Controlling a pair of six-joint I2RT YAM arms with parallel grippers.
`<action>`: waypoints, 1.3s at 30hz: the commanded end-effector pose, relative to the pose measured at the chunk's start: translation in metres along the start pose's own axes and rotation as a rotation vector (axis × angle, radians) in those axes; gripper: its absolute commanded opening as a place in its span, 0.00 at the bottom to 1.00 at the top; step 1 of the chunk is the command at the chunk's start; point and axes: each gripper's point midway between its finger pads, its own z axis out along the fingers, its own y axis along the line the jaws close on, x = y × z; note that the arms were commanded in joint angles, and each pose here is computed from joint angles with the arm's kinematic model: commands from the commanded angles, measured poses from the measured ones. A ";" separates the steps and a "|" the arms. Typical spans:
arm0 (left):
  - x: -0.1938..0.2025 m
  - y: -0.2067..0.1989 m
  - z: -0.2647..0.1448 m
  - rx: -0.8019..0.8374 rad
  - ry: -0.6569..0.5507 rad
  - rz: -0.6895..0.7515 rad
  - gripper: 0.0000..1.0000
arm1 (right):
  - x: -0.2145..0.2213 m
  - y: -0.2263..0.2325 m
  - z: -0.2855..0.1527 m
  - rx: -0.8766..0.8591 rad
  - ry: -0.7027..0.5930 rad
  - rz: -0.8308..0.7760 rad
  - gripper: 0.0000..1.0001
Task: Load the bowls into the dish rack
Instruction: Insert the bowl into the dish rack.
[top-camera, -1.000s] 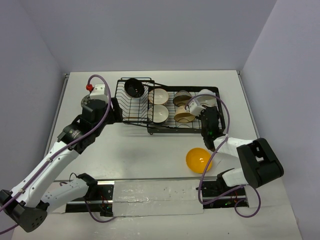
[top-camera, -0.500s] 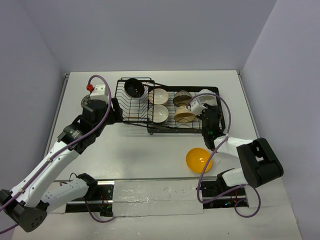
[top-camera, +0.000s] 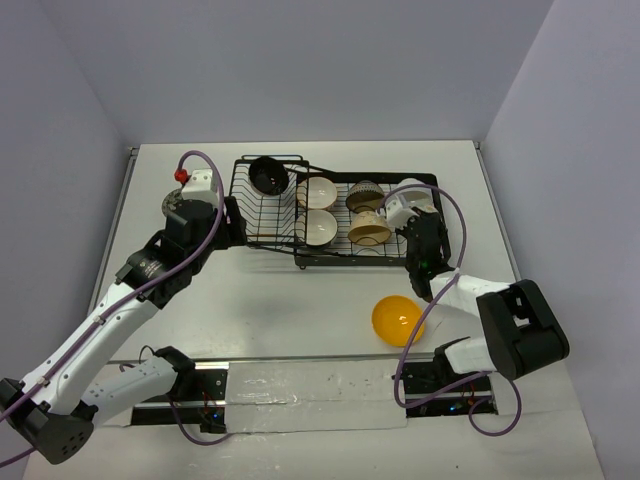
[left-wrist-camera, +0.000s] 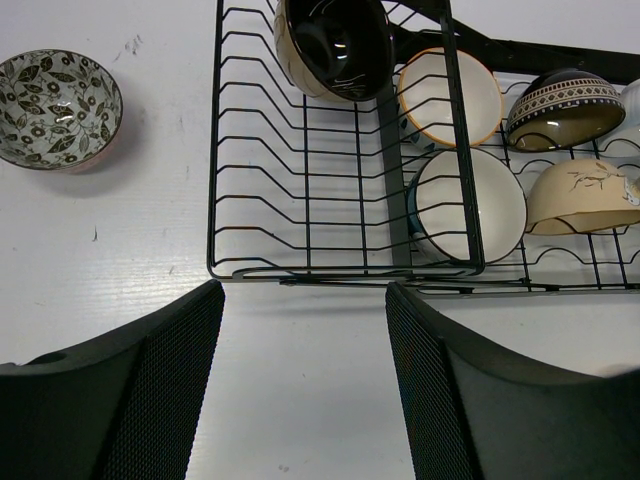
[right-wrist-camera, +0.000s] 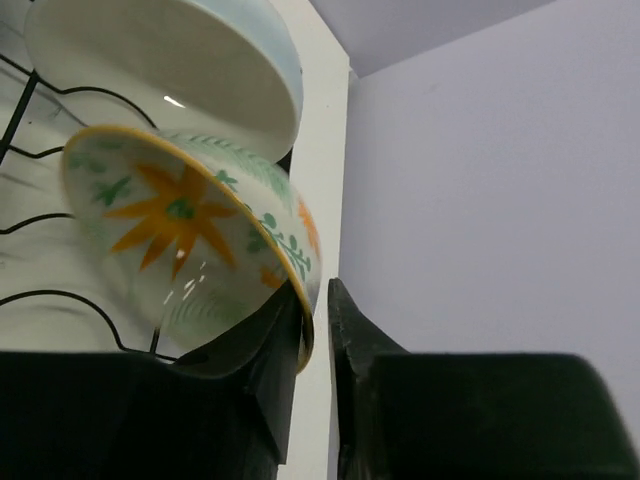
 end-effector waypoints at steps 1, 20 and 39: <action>-0.006 0.000 -0.003 0.005 -0.032 0.005 0.71 | -0.010 -0.019 0.000 0.057 -0.021 0.062 0.26; -0.006 0.000 -0.004 0.008 -0.035 0.008 0.72 | -0.011 -0.027 -0.003 0.082 -0.019 0.144 0.16; -0.013 0.009 0.002 -0.053 -0.065 -0.013 0.72 | -0.135 -0.060 -0.089 -0.312 -0.041 0.720 0.40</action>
